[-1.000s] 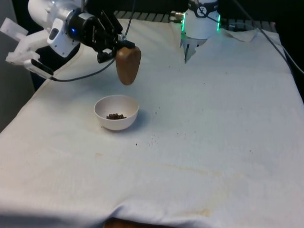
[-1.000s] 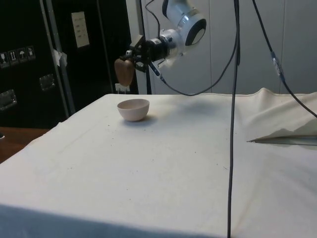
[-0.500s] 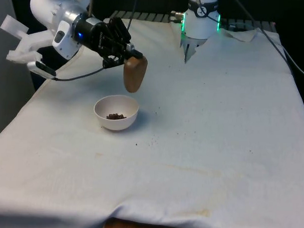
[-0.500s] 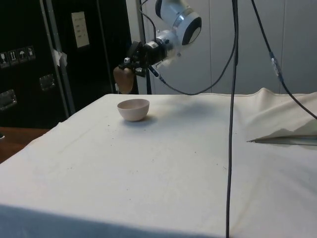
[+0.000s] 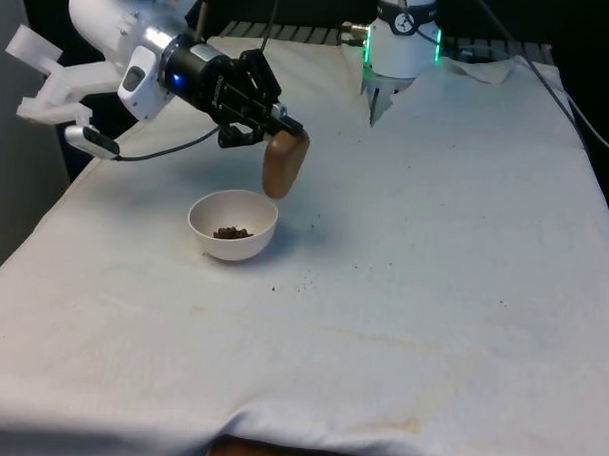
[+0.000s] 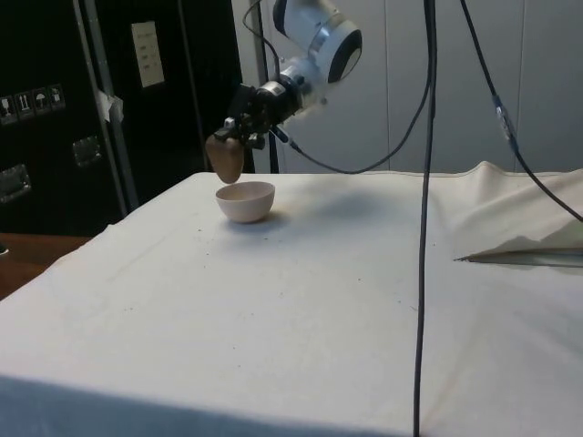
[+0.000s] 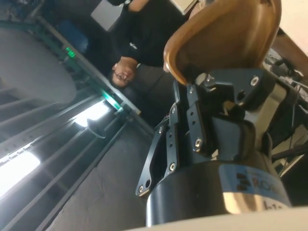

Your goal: Pour the coffee beans from the cup into the bowl.

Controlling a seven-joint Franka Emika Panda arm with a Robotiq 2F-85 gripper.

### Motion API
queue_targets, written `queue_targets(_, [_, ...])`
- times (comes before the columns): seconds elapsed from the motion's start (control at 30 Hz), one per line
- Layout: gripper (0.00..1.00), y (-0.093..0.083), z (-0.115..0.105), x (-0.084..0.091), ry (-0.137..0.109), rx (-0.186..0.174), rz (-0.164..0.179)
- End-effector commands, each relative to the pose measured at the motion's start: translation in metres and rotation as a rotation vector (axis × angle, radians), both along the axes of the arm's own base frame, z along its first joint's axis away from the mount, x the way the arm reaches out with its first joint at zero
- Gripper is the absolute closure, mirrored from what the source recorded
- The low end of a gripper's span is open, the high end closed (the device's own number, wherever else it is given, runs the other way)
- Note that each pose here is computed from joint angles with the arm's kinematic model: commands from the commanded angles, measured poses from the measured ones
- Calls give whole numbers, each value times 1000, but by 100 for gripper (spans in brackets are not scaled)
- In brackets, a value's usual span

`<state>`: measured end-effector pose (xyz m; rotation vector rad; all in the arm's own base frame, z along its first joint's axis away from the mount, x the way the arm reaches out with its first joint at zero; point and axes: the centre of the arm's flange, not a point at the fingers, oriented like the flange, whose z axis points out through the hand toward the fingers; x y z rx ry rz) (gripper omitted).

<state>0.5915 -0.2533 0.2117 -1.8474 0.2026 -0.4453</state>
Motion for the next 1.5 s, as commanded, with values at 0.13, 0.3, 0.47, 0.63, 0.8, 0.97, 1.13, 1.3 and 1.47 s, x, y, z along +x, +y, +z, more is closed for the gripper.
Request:
queue_targets(0.13, [100,7,4,3,2,-22,10])
queue_targets(0.3, [100,9,14,0,7,-54,11])
queue_targets(0.47, [100,11,19,-1,8,-74,21])
queue_targets(0.63, [100,16,20,-1,10,-102,32])
queue_targets(0.8, [100,22,19,-1,16,-132,43])
queue_targets(0.97, [100,29,17,-2,26,-167,58])
queue_targets(1.13, [100,34,16,-2,31,-190,68])
queue_targets(1.3, [100,38,14,0,30,-200,86])
queue_targets(1.47, [100,45,13,1,35,-252,87])
